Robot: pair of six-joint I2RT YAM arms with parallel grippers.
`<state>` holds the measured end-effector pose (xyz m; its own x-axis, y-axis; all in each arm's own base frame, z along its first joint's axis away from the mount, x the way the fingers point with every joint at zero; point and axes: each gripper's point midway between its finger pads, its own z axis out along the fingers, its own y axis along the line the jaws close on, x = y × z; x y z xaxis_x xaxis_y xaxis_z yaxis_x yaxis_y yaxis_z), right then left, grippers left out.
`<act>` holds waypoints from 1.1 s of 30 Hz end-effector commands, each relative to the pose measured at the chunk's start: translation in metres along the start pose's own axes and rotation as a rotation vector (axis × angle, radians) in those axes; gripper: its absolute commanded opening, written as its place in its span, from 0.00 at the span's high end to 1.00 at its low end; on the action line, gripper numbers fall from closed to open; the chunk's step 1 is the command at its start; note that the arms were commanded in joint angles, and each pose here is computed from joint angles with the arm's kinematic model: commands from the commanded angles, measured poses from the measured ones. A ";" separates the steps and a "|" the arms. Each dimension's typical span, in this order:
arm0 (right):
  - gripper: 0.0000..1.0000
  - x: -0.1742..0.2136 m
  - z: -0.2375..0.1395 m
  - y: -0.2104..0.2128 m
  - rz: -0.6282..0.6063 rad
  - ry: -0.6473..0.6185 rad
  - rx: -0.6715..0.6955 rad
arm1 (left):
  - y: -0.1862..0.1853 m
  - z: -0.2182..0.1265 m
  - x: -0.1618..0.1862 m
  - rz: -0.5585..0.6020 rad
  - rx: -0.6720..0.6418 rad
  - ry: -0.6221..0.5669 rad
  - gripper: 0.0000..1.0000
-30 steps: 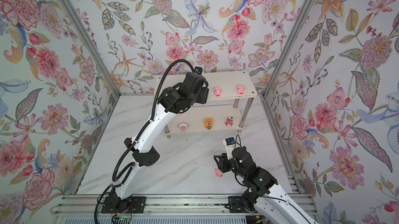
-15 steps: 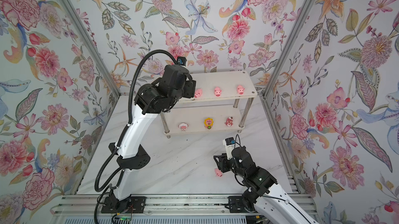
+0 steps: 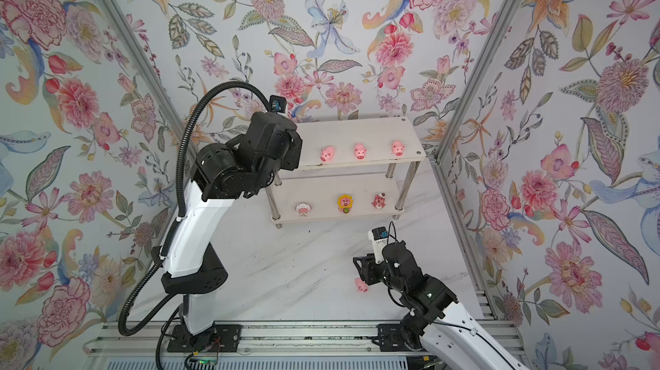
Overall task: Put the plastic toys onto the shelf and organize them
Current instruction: 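Draw the left arm back toward the table while the right arm rises toward the shelf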
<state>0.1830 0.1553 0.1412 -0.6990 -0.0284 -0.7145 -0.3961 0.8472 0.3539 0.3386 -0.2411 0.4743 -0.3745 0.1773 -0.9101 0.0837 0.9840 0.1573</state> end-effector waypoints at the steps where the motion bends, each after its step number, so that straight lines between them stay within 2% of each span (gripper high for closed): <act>1: 0.46 0.000 0.000 -0.003 0.005 -0.005 0.007 | 0.069 -0.038 -0.014 -0.073 -0.184 -0.082 0.28; 5: 0.46 0.001 0.002 -0.003 -0.003 0.008 0.013 | 0.113 -0.057 0.006 -0.118 -0.315 -0.099 0.29; 8: 0.46 0.000 0.003 -0.003 -0.005 0.008 0.014 | 0.126 -0.063 0.034 -0.217 -0.251 -0.179 0.31; 10: 0.46 0.002 0.003 -0.003 -0.004 0.014 0.012 | 0.140 -0.068 0.058 -0.352 -0.160 -0.276 0.37; 12: 0.46 0.002 0.003 -0.003 -0.002 0.018 0.011 | 0.157 -0.073 0.086 -0.451 -0.146 -0.317 0.41; 14: 0.45 0.002 0.004 -0.003 0.000 0.025 0.011 | 0.162 -0.073 0.106 -0.479 -0.137 -0.317 0.43; 20: 0.46 0.010 0.013 -0.006 0.011 0.086 0.036 | 0.110 -0.030 0.151 -0.372 -0.031 -0.172 0.39; 27: 0.45 0.015 0.014 -0.013 0.045 0.097 0.073 | 0.051 0.012 0.212 -0.344 0.154 -0.073 0.38; 30: 0.45 0.014 0.014 -0.015 0.045 0.109 0.094 | 0.033 0.021 0.238 -0.348 0.228 -0.035 0.38; 33: 0.45 -0.003 0.010 -0.011 0.026 0.094 0.104 | 0.019 0.023 0.258 -0.366 0.305 -0.017 0.38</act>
<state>0.1866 0.1526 0.1155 -0.7799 -0.0653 -0.6225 -0.3293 0.8886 0.3194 0.2677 -0.1590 0.2303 -0.4197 -0.1012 -0.9020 0.1337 0.9760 -0.1717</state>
